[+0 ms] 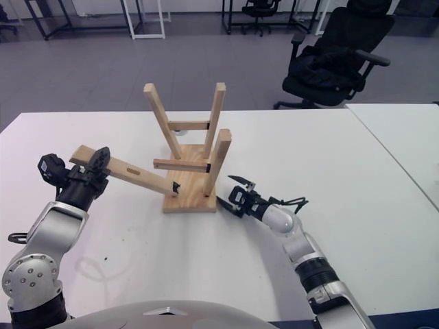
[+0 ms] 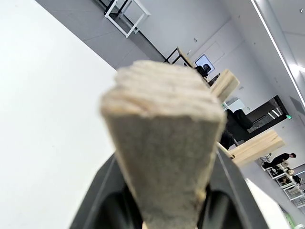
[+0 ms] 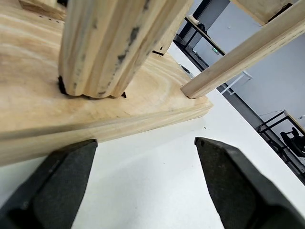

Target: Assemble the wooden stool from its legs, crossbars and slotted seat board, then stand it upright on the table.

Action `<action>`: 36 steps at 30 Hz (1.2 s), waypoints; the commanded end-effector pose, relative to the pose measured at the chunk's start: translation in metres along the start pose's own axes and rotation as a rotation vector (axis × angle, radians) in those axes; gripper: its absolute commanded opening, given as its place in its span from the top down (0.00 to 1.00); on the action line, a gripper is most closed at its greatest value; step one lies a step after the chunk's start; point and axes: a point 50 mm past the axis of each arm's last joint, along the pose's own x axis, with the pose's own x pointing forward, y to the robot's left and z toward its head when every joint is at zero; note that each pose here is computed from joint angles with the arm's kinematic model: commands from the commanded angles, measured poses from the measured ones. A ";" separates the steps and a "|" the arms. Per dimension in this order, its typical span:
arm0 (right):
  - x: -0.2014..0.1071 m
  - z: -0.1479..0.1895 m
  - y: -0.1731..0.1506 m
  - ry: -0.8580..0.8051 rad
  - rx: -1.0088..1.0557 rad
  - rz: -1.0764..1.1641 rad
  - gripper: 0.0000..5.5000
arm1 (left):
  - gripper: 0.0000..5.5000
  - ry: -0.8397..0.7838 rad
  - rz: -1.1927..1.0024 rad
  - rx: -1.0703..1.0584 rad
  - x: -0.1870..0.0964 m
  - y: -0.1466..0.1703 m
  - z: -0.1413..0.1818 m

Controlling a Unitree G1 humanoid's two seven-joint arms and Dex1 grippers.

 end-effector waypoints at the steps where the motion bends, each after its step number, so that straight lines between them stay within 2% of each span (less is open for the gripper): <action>1: -0.004 -0.016 0.001 0.111 -0.012 -0.001 0.30 | 0.81 0.030 -0.010 0.112 0.008 -0.002 0.001; 4: -0.004 -0.017 -0.003 0.128 -0.068 -0.008 0.30 | 0.81 0.106 -0.008 0.207 0.013 -0.003 -0.008; 14: -0.001 -0.006 -0.004 0.092 -0.108 -0.034 0.30 | 0.81 0.220 0.056 0.472 0.019 -0.005 -0.040; 17: 0.001 -0.004 -0.004 0.096 -0.118 -0.039 0.30 | 0.81 0.251 0.041 0.469 0.025 -0.017 -0.058; 24: 0.007 0.009 -0.007 0.068 -0.083 -0.062 0.30 | 0.81 0.254 0.017 0.514 0.027 -0.038 -0.079; 30: 0.001 0.035 -0.016 -0.028 0.169 -0.192 0.30 | 0.81 0.242 0.016 0.555 0.027 -0.039 -0.086; 33: -0.026 0.060 -0.052 -0.209 0.470 -0.403 0.30 | 0.81 0.228 0.016 0.591 0.030 -0.041 -0.089; 36: -0.069 0.087 -0.092 -0.443 0.706 -0.548 0.30 | 0.81 0.192 0.067 0.588 0.023 -0.033 -0.086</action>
